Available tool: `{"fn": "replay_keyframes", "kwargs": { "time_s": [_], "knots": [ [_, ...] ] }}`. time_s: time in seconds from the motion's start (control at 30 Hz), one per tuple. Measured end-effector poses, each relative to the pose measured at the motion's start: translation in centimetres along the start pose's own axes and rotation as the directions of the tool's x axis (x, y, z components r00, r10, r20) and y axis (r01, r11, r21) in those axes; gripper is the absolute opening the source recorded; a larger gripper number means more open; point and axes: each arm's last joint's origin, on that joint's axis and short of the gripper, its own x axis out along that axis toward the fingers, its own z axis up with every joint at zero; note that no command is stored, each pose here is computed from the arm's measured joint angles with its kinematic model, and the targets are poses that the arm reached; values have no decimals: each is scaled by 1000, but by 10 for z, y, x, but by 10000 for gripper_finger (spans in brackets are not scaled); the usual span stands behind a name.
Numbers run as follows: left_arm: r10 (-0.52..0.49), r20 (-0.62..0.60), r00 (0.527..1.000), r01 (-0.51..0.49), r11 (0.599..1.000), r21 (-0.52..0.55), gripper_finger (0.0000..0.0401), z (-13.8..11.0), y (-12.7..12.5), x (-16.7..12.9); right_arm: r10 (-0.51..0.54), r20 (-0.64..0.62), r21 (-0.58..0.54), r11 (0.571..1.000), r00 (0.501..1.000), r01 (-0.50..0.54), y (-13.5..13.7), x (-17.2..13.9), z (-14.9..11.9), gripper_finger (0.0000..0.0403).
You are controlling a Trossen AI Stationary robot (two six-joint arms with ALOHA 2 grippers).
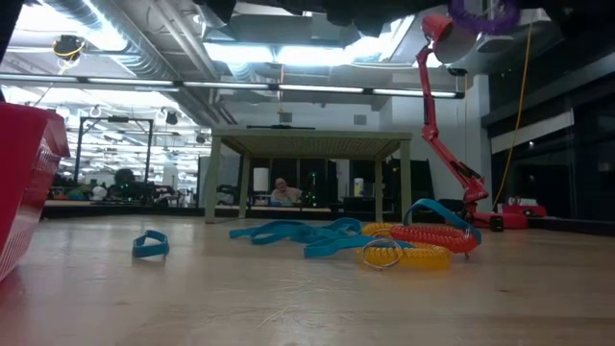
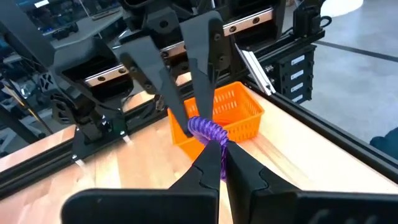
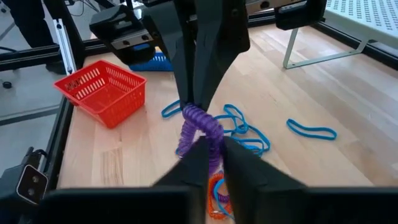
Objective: Pick & Place Office Desk Supplies
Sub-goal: Put the violet spring keychain into the orange bin
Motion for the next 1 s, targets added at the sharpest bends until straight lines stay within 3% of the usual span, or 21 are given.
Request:
{"fn": "replay_keyframes", "kwargs": {
  "time_s": [0.07,0.23,0.57,0.8,1.0],
  "knots": [
    [-1,-1,1000,1,1000,-1,8,0,0,0,2,-3,-4,1000,1000,-2,0,0,0,11],
    [28,-8,1000,-28,1000,0,21,0,1,-1,-3,-11,-15,1000,1000,3,-1,0,-1,20],
    [68,-31,997,-68,998,-4,97,11,8,-13,-17,-25,-22,1000,1000,16,-3,0,-3,2],
    [62,-59,996,-63,998,-5,118,9,7,-14,-16,-31,-27,1000,999,15,-3,0,-4,1],
    [39,-95,995,-42,999,-30,116,6,6,-14,119,-176,43,993,977,-113,0,-1,-8,12]
  ]
}}
